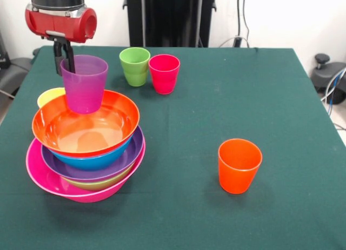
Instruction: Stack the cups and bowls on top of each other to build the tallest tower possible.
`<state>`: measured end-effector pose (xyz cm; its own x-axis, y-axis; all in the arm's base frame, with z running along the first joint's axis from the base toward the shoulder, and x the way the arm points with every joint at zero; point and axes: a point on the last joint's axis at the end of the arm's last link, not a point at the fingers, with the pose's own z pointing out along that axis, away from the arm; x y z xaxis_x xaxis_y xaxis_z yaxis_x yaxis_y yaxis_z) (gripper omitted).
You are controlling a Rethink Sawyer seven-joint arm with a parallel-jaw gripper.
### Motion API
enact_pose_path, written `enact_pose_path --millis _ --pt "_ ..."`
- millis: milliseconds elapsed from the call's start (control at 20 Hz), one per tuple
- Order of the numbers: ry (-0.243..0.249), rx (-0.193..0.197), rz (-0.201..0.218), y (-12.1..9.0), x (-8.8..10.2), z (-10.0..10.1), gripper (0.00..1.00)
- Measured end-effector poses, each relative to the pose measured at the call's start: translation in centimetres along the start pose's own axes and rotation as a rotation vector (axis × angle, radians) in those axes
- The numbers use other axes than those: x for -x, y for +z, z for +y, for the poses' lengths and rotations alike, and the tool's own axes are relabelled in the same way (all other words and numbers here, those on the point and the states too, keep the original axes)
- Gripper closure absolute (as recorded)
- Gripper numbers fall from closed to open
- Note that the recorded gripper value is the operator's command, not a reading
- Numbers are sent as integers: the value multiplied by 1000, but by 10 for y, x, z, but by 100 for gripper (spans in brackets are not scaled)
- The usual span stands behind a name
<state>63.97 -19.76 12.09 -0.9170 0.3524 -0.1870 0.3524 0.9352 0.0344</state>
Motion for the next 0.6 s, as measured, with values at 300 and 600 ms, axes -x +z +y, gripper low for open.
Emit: enact_pose_path --millis 300,600 --pt "0 -3 -5 -3 2 0 100" --pt "1 -2 -6 -3 2 0 0"
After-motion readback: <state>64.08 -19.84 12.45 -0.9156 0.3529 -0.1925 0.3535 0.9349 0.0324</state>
